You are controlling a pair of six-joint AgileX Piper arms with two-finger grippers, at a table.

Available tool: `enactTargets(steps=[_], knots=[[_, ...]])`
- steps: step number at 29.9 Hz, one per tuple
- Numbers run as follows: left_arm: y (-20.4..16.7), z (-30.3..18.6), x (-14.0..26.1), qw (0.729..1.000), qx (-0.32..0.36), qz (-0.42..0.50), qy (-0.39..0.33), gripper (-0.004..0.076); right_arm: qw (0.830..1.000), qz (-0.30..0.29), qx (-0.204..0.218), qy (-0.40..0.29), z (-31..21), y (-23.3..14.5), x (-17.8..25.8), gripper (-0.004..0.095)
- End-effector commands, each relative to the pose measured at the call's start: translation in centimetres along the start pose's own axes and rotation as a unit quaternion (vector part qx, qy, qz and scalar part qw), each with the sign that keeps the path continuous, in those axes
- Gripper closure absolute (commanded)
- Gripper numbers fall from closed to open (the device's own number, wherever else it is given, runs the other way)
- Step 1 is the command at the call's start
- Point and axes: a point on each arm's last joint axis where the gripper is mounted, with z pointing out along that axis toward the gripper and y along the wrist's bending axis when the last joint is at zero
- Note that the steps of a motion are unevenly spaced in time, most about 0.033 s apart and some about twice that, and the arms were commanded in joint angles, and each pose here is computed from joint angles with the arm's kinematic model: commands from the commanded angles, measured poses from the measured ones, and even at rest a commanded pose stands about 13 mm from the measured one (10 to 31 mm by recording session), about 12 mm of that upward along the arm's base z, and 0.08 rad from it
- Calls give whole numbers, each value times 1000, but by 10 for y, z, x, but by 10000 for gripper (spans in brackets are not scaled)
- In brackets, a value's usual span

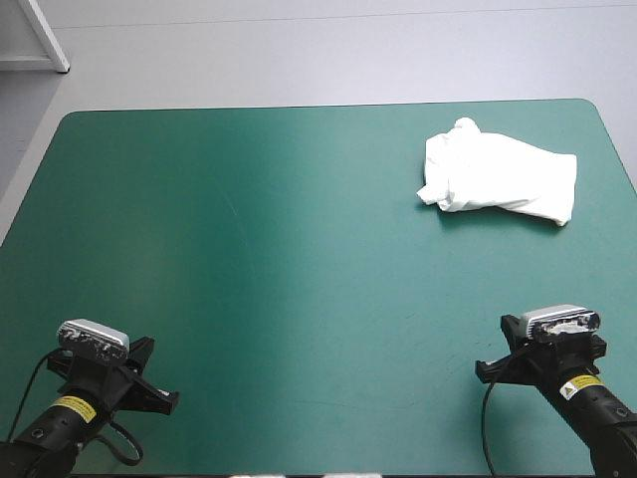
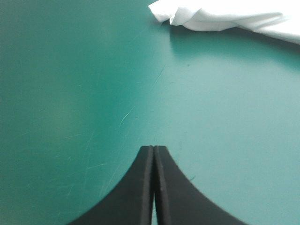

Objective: Fold the cloth

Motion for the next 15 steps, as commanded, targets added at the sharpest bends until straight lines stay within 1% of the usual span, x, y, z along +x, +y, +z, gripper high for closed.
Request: enactTargets(steps=[1, 3, 4, 6, 9, 11, 15], knots=[[2, -4, -12, 999, -6, -7, -42, 705, 999, -4, 6, -49, -3, -1, -15, 925], [2, -4, -14, 999, -7, -7, -48, 705, 998, -2, 9, -63, -3, -1, -18, 925], [2, -4, -15, 998, -9, -7, -55, 705, 997, 9, 10, -72, -4, -1, -19, 925], [2, -5, -18, 997, -9, -11, -70, 705, 997, 10, 11, -72, -4, -2, -19, 926], [3, -5, -20, 996, -11, -15, -83, 705, 999, 1, 7, -46, -3, -1, -14, 926], [3, -5, -20, 996, -11, -15, -84, 705, 1000, -16, 2, -24, -2, 0, -8, 926], [0, 7, -1, 998, -6, -18, -58, 705, 1000, -24, 1, 2, 2, -1, 6, 926]])
